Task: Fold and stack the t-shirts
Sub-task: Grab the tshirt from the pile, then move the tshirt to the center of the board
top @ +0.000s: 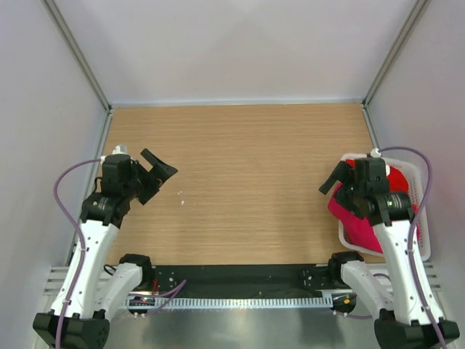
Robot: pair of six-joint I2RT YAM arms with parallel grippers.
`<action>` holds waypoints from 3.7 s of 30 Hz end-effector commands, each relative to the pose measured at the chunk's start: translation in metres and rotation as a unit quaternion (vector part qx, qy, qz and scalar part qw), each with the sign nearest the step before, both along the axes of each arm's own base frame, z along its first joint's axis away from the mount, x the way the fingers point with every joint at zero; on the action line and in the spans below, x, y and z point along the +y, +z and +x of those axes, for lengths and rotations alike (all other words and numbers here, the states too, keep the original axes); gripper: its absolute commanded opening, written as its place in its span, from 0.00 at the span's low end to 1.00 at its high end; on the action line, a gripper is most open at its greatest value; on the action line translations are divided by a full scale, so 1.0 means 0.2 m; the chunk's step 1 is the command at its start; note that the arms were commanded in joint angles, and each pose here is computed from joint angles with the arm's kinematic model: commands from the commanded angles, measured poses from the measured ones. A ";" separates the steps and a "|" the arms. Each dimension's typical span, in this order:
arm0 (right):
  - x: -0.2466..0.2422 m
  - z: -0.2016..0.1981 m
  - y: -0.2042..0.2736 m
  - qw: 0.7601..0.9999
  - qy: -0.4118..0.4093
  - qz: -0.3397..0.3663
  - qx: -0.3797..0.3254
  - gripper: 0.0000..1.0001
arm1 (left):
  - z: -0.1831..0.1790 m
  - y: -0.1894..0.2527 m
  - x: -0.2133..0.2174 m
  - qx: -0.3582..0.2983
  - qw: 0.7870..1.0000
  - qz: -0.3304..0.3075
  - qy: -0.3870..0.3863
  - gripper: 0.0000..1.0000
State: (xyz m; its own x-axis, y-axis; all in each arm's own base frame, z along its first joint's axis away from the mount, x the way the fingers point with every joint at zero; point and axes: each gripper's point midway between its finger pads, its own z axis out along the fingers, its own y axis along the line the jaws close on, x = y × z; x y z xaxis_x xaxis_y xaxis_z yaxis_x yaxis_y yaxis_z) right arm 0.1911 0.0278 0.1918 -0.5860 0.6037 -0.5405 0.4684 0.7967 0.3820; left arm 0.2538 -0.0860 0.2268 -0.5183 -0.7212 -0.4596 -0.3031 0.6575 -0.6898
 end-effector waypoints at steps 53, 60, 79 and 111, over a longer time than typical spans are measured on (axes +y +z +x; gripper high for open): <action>-0.65 0.61 0.05 0.953 -0.171 -0.215 0.131 0.11 | -0.13 0.19 -0.10 -0.046 0.957 0.198 -0.205 0.94; -0.75 0.73 0.48 0.942 -0.226 -0.246 0.041 0.01 | -0.14 0.23 -0.09 -0.058 0.957 0.201 -0.202 0.94; 0.72 0.96 1.59 0.914 0.182 0.164 -0.322 0.01 | -0.16 0.47 -0.08 -0.088 0.969 0.170 -0.157 0.90; 1.31 0.30 -0.31 0.909 0.371 0.177 0.064 0.67 | 0.30 -0.41 -0.01 0.218 0.969 0.101 -0.051 0.79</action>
